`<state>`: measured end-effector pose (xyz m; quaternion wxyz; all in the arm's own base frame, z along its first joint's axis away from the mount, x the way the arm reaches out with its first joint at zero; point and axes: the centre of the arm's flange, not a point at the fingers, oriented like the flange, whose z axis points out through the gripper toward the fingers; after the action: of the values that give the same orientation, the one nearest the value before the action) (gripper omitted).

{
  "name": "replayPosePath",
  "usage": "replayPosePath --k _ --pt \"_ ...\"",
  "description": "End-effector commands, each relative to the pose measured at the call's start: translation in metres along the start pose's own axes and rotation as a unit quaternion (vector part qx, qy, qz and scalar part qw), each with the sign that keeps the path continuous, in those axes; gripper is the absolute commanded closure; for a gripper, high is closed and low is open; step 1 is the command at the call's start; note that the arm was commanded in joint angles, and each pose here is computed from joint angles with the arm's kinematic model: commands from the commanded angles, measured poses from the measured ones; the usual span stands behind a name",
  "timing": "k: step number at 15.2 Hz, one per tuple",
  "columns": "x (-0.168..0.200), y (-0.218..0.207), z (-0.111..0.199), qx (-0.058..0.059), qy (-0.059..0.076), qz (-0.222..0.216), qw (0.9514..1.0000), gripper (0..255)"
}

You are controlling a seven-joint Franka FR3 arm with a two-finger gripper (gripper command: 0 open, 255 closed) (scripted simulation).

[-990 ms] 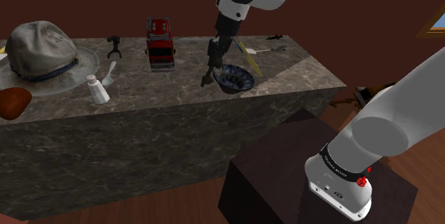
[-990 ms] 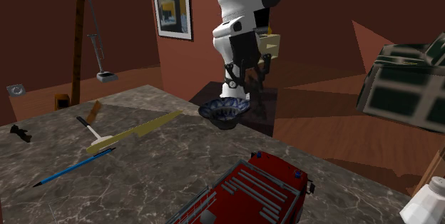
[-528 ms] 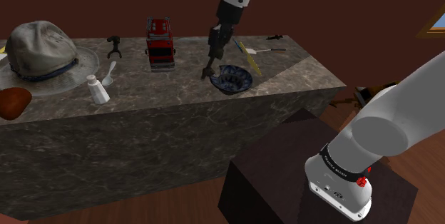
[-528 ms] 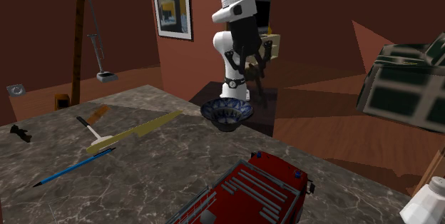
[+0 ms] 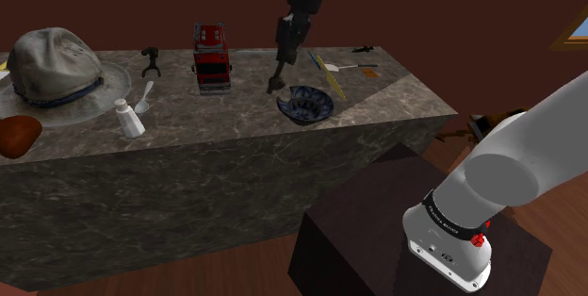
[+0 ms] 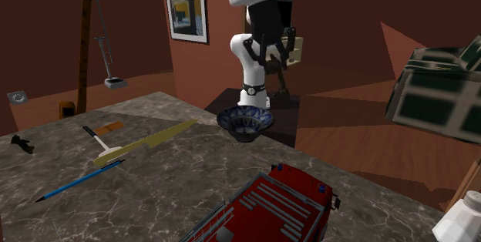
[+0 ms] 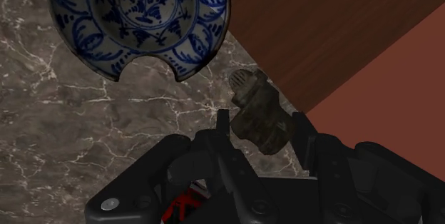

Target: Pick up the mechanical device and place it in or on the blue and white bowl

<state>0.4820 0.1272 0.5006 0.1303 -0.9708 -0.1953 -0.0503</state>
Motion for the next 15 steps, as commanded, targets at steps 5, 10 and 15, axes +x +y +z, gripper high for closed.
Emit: replayPosePath --k 5,10,15 --pt "-0.029 0.042 -0.044 0.0 0.0 0.0 1.0 255" --pt "-0.05 0.072 -0.06 0.0 0.0 0.0 1.0 255" --pt "-0.054 0.079 -0.035 0.0 0.0 0.0 1.0 255"
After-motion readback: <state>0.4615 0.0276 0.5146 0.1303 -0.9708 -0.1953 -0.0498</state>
